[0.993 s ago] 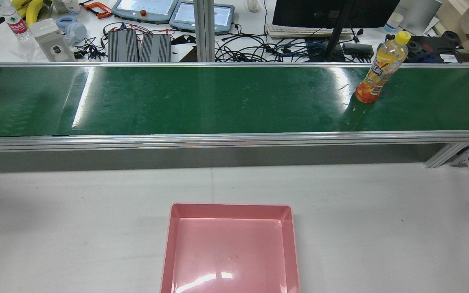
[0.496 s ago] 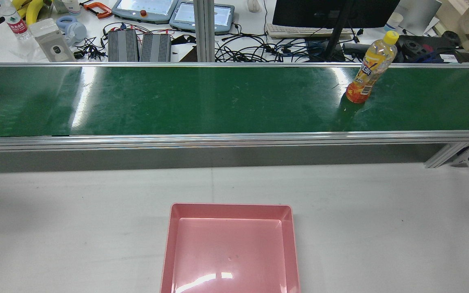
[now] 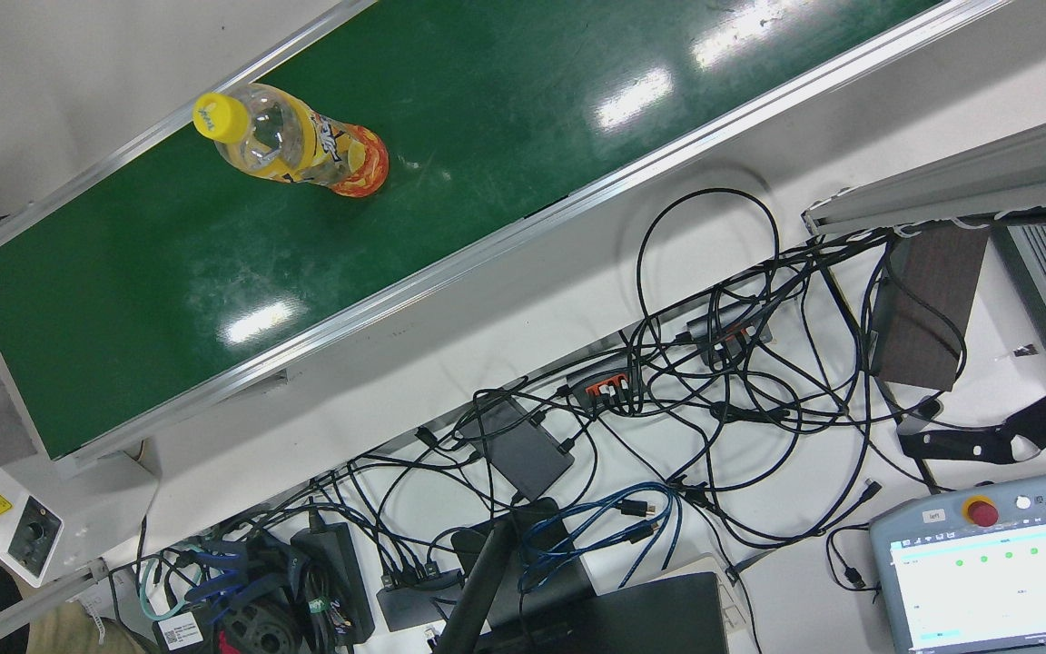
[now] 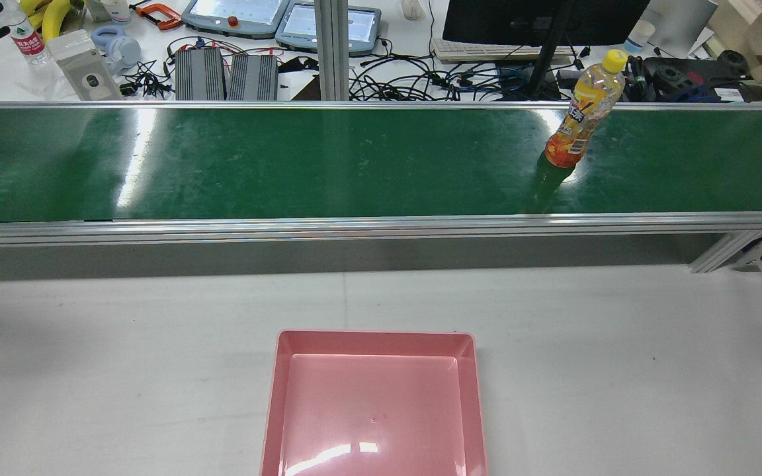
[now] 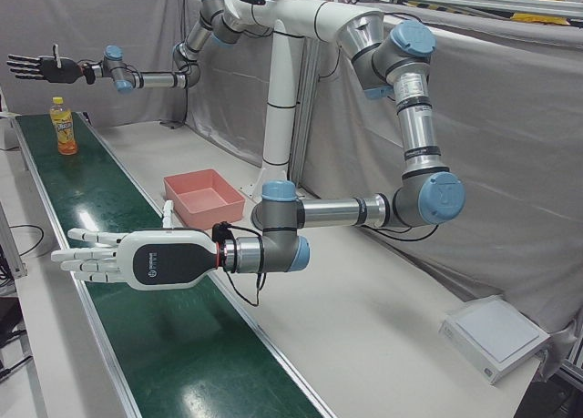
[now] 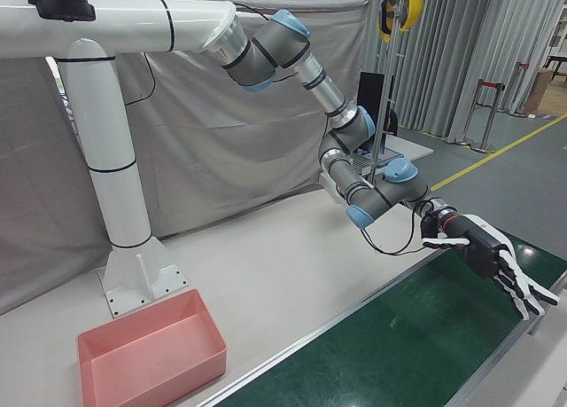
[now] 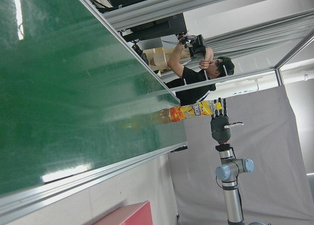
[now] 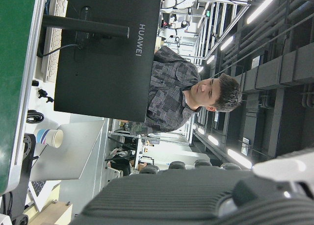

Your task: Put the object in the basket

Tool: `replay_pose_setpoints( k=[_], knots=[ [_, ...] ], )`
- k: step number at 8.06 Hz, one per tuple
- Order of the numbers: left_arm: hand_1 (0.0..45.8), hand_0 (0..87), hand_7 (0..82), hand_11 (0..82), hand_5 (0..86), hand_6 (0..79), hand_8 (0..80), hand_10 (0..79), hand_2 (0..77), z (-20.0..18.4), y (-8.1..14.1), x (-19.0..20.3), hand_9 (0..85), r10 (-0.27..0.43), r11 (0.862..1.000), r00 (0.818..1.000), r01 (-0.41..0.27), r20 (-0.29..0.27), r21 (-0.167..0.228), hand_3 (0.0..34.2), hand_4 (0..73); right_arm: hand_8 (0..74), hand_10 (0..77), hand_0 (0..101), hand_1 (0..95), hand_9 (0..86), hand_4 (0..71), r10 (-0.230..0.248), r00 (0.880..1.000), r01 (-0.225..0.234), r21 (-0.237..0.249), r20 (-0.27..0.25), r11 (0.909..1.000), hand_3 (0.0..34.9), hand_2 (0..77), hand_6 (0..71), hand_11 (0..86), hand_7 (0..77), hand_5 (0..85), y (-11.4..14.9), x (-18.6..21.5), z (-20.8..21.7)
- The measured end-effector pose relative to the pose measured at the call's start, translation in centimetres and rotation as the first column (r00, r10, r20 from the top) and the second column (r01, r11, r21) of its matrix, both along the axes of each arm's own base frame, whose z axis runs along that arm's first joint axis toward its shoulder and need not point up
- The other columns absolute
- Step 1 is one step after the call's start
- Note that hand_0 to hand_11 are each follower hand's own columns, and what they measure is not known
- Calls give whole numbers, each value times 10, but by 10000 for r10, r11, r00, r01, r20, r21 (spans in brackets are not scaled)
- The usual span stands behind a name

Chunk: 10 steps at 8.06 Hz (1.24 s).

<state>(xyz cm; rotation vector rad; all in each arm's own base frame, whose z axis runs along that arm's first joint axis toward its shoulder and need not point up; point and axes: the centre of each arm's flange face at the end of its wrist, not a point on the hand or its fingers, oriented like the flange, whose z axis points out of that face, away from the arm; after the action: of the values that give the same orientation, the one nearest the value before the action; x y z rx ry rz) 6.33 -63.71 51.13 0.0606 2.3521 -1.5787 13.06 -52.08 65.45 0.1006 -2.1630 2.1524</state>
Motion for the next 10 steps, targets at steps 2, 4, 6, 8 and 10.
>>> replay_pose_setpoints(
  k=[2, 4, 6, 8, 10],
  knots=[
    [60, 503, 5, 120, 104, 0, 49, 76, 0, 0, 0, 0, 87, 0, 10000, 10000, 0, 1, -4, 0, 180, 0, 0, 3, 0, 0, 0, 0, 10000, 0, -5, 0, 10000, 3, 5, 0, 0, 5, 0, 0, 0, 0],
    [60, 503, 5, 120, 109, 0, 49, 76, 0, -1, 0, 0, 87, 0, 10000, 10000, 0, -1, 3, 0, 180, 0, 0, 3, 0, 0, 0, 0, 10000, 0, 1, 0, 10000, 3, 5, 0, 0, 5, 0, 0, 0, 0],
    [60, 503, 5, 131, 109, 0, 49, 76, 0, -3, -2, 4, 87, 56, 10000, 10000, -56, -8, 25, 1, 180, 0, 0, 1, 0, 0, 0, 0, 10000, 0, -4, 0, 10000, 3, 5, 0, 0, 5, 0, 0, 0, 0],
    [60, 503, 5, 131, 109, 0, 49, 76, 0, -4, -2, 6, 87, 80, 10000, 10000, -80, -4, 13, 0, 180, 0, 0, 1, 0, 0, 0, 0, 10000, 0, -1, 0, 10000, 3, 5, 0, 0, 5, 0, 0, 0, 0],
    [60, 503, 5, 131, 109, 0, 49, 76, 0, -7, -3, 7, 87, 86, 10000, 10000, -86, 7, 13, 1, 174, 0, 0, 1, 0, 0, 0, 0, 10000, 0, -5, 0, 10000, 2, 5, 0, 0, 5, 0, 0, 0, 0]
  ],
)
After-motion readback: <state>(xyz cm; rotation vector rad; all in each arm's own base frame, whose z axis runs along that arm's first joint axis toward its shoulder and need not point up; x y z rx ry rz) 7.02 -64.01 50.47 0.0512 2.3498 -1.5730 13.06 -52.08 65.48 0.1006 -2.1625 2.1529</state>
